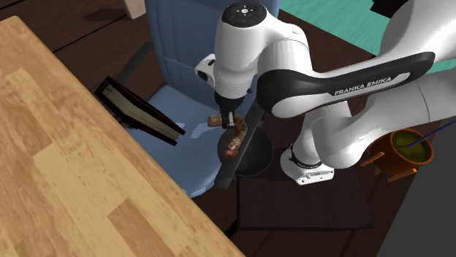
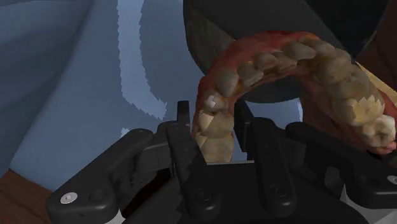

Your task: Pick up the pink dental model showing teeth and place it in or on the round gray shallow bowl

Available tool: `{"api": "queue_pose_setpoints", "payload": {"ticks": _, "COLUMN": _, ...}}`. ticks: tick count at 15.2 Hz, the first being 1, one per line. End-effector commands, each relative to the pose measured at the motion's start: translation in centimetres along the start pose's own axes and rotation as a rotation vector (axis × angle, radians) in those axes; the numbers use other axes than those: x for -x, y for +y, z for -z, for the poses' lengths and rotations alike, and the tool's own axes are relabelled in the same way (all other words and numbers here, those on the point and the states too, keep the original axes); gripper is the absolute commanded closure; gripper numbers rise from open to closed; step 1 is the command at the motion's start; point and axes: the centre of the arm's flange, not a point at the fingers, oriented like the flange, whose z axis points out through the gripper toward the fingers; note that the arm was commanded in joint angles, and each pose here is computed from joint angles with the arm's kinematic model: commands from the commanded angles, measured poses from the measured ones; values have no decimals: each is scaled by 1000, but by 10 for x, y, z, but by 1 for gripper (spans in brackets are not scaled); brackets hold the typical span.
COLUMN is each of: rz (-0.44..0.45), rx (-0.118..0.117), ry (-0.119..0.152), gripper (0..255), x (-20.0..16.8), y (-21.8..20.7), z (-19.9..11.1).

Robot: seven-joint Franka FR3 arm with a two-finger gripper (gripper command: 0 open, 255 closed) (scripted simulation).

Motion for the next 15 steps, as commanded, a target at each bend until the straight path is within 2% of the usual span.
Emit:
{"api": "queue_pose_setpoints", "payload": {"ticks": 1, "rz": -4, "rx": -38, "ry": -157, "gripper": 255, "x": 23, "y": -26, "z": -12}}
{"api": "queue_pose_setpoints", "payload": {"ticks": 11, "rz": -4, "rx": -38, "ry": -157, "gripper": 255, "x": 28, "y": -29, "z": -65}}
{"api": "queue_pose_setpoints", "payload": {"ticks": 15, "rz": -4, "rx": -38, "ry": -157, "gripper": 255, "x": 28, "y": -29, "z": -65}}
